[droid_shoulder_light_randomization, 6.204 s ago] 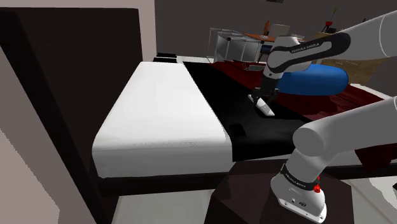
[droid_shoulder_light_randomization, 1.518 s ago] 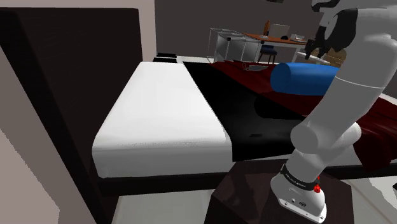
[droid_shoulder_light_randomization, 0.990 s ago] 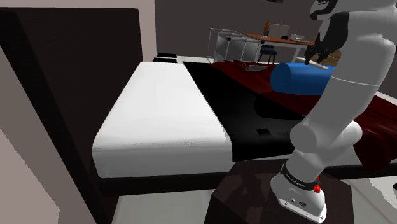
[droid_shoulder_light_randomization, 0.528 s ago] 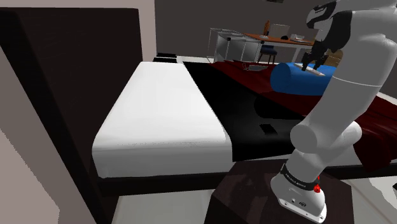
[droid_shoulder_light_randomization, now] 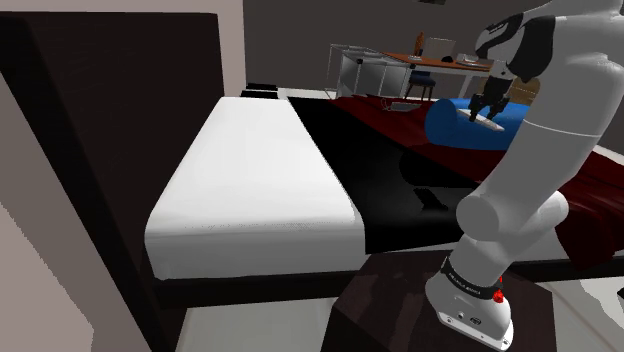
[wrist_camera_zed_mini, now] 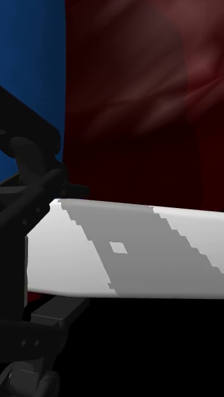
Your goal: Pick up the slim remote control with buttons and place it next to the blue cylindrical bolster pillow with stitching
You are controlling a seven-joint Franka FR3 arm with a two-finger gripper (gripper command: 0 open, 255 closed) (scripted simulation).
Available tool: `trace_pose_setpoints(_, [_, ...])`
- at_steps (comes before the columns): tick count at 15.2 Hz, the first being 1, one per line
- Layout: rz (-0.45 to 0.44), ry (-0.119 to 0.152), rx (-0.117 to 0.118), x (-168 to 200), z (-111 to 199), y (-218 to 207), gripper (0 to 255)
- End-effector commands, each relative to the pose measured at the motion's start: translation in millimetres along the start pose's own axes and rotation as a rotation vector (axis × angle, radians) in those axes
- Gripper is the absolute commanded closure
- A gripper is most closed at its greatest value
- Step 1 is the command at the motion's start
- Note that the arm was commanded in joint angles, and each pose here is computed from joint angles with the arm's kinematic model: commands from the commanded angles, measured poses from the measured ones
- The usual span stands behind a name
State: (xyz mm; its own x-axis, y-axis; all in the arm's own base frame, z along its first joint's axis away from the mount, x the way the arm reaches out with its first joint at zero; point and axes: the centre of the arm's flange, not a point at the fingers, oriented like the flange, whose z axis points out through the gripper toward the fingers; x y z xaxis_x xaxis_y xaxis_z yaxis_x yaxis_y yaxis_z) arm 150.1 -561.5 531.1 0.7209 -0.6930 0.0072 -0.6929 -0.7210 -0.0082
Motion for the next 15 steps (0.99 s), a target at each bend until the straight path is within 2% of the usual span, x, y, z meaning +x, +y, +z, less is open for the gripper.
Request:
trace_pose_setpoints(1, [0.0,0.001,0.0,0,11,1,255])
trace_pose_setpoints(15, [0.0,0.001,0.0,-1,84,2,255])
